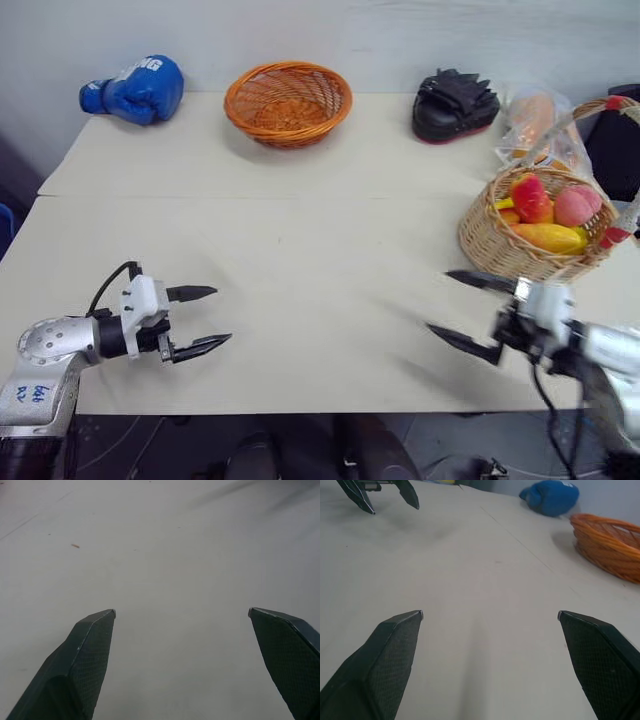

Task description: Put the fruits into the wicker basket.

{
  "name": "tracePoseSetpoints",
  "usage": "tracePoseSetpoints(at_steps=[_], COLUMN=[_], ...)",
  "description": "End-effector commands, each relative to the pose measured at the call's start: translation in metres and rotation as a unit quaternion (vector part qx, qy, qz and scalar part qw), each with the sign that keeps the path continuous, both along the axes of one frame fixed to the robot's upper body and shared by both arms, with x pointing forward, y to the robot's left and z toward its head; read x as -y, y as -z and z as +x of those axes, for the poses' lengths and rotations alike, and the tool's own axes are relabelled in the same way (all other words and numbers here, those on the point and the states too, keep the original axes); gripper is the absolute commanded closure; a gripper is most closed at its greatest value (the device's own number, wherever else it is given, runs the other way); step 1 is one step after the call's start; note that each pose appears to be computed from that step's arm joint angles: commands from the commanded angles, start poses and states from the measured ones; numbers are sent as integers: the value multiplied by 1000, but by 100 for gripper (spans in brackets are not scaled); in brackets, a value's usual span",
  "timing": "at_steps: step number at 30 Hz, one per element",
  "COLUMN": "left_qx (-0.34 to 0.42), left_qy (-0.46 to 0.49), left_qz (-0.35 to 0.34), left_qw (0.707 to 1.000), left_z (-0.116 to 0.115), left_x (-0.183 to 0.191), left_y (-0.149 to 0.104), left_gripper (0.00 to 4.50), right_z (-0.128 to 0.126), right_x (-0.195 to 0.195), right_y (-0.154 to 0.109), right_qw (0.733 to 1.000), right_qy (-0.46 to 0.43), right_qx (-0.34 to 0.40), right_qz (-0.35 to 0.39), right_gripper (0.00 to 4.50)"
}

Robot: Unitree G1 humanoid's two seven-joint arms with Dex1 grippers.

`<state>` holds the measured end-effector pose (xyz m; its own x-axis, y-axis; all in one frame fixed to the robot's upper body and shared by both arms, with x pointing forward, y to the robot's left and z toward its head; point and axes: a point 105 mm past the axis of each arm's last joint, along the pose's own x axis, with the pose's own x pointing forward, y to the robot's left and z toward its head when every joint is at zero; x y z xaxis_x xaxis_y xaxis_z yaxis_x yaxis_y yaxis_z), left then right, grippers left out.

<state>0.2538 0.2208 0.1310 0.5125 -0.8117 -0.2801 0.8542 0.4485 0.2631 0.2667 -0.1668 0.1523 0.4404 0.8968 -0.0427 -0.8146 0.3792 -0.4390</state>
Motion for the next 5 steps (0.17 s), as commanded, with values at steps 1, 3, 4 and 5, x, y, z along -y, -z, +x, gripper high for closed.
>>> tracePoseSetpoints(at_steps=[1,3,4,5], left_qx=[22,25,26,29], left_qy=[-7,-7,-7,-7], left_qz=[18,18,14,12], left_qw=[1000,999,1000,999], left_z=[-1,-2,-2,-2], left_x=[-4,-2,-1,0], left_y=[-9,-11,-12,-13], left_gripper=[0,0,0,0], right_z=[4,9,10,10], right_x=[-1,-3,-3,-2], right_y=[4,4,5,5], right_qw=[1000,1000,1000,1000], right_qy=[-6,-4,-1,5], right_qx=[14,20,22,24], right_qz=[-8,-3,-1,3], right_gripper=[3,3,3,3])
